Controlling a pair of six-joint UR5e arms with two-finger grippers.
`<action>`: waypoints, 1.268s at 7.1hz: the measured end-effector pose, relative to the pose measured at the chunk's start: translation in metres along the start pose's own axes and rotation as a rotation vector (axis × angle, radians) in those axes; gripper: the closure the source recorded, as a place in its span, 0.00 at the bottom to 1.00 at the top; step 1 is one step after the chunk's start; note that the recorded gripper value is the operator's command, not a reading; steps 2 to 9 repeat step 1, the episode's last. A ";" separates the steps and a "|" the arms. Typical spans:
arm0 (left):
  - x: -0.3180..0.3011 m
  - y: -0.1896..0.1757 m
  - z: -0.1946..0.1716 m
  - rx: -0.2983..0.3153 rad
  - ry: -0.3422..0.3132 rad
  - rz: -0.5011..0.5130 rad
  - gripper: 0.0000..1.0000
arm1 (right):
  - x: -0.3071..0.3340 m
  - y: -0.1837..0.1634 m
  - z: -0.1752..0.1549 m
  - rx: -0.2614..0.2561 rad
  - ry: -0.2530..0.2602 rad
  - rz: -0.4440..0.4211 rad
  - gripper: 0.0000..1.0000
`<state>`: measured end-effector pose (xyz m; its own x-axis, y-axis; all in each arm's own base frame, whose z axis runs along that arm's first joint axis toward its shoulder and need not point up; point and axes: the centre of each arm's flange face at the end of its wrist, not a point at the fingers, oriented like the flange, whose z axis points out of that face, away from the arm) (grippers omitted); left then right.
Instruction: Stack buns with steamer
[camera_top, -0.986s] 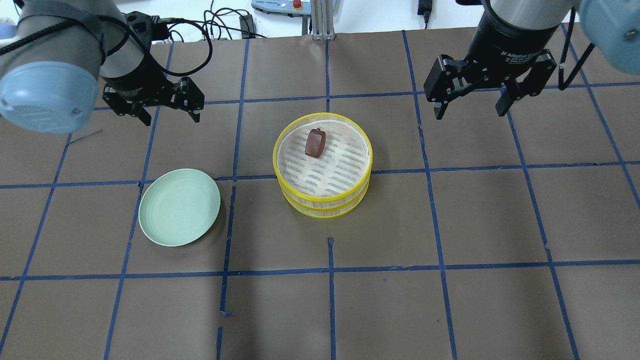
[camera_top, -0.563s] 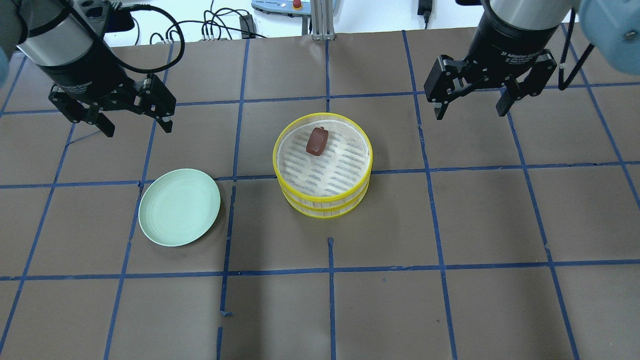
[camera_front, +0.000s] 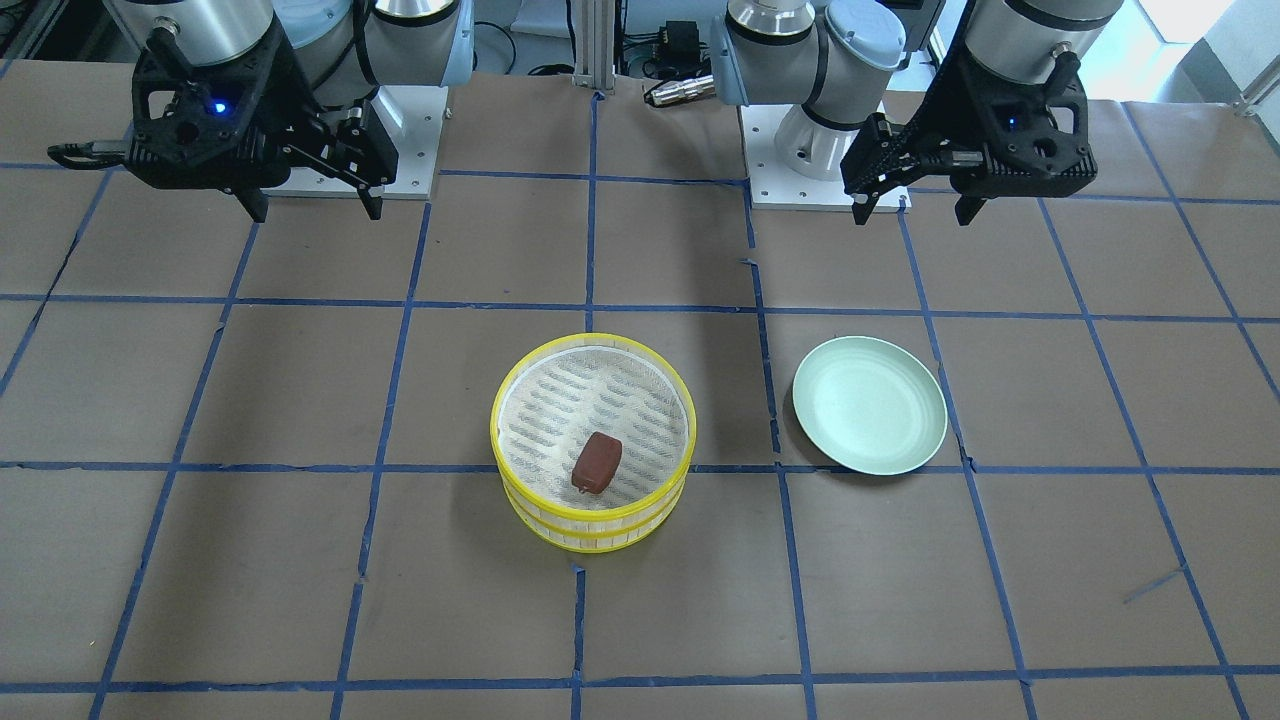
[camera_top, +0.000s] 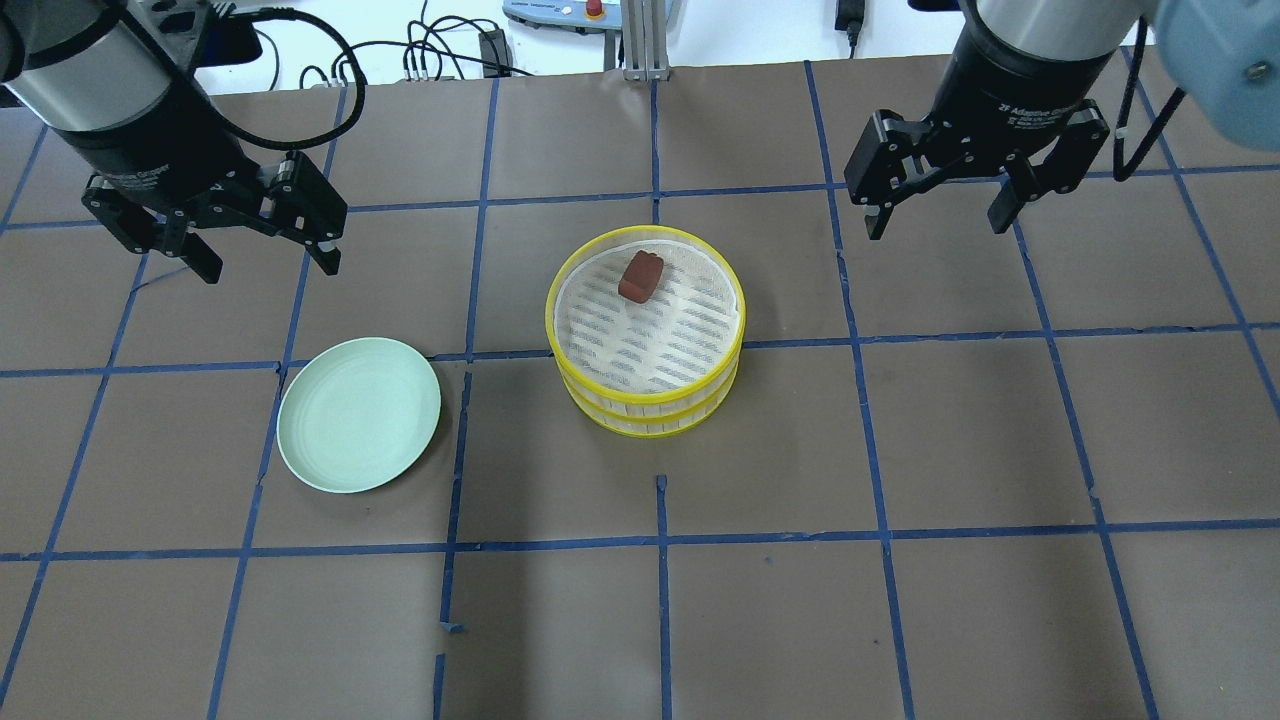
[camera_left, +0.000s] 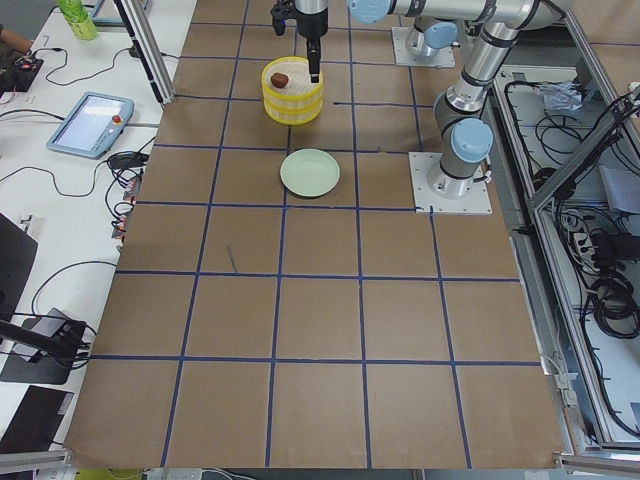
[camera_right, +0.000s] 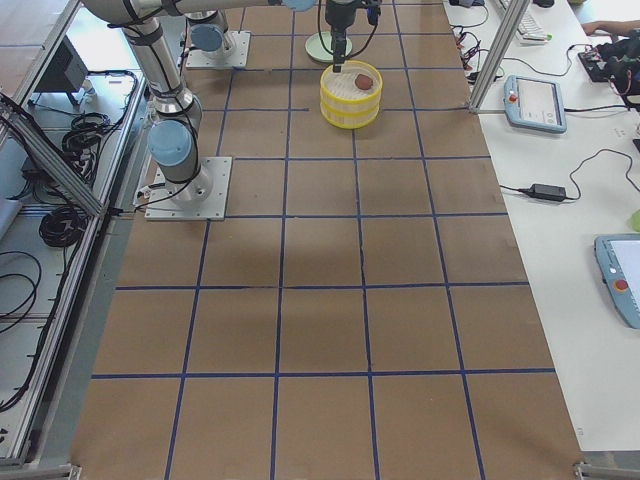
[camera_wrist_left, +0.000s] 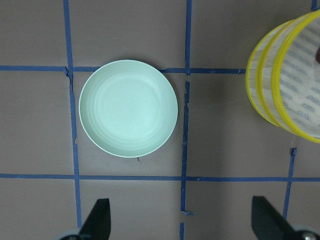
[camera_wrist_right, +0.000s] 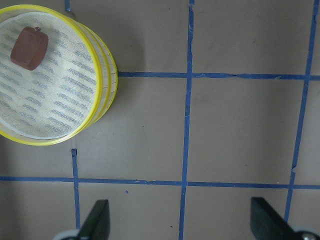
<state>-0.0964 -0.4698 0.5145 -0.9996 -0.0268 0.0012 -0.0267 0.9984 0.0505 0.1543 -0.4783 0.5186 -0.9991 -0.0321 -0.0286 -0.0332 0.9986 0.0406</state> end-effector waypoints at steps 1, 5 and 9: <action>0.001 0.000 0.001 -0.001 0.004 0.001 0.00 | 0.000 0.000 0.001 -0.001 0.002 -0.001 0.00; 0.001 0.000 0.001 -0.001 0.004 0.001 0.00 | 0.000 0.000 0.001 -0.001 0.002 -0.001 0.00; 0.001 0.000 0.001 -0.001 0.004 0.001 0.00 | 0.000 0.000 0.001 -0.001 0.002 -0.001 0.00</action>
